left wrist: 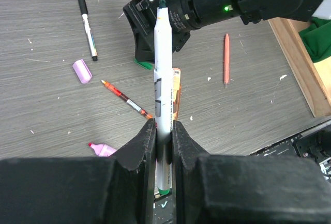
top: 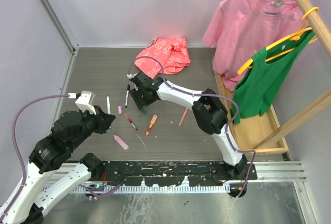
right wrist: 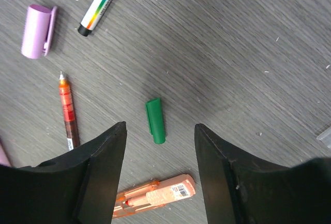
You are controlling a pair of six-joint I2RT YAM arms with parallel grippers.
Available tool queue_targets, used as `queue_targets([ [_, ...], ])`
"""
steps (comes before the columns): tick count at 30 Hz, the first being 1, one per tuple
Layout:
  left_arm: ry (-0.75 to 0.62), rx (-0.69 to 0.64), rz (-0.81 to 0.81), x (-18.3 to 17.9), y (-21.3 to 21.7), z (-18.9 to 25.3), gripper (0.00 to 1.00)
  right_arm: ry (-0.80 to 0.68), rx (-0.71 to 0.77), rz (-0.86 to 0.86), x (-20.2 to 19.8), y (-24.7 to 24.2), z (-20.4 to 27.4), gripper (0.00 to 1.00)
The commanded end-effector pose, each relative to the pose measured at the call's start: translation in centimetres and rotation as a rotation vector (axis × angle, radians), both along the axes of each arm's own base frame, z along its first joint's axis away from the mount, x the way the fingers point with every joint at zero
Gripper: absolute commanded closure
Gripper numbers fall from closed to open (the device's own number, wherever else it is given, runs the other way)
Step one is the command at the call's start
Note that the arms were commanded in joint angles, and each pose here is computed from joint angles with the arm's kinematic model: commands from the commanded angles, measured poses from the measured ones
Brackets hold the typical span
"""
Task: Insert the pens into the pen caps
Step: Insert the pen cap onto the pen.
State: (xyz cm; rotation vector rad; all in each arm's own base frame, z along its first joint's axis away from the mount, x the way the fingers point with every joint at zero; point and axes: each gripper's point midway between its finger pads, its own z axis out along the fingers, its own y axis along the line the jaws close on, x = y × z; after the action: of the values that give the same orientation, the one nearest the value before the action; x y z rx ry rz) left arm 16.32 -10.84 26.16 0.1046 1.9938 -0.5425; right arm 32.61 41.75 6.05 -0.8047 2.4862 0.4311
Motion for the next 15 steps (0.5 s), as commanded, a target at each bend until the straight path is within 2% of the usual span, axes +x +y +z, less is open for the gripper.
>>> queue_targets([
  [1,-0.041,-0.030,0.010,0.2,0.1,1.7,1.00,-0.062,0.007,0.016,1.0,1.0,1.7,0.42],
  [6,-0.037,-0.028,0.002,0.4,-0.2,1.7,1.00,-0.041,-0.038,0.033,0.9,1.0,0.3,0.49],
  [15,-0.032,-0.031,-0.013,0.7,-0.8,1.5,1.00,-0.011,-0.074,0.064,0.2,1.2,-0.9,0.56],
])
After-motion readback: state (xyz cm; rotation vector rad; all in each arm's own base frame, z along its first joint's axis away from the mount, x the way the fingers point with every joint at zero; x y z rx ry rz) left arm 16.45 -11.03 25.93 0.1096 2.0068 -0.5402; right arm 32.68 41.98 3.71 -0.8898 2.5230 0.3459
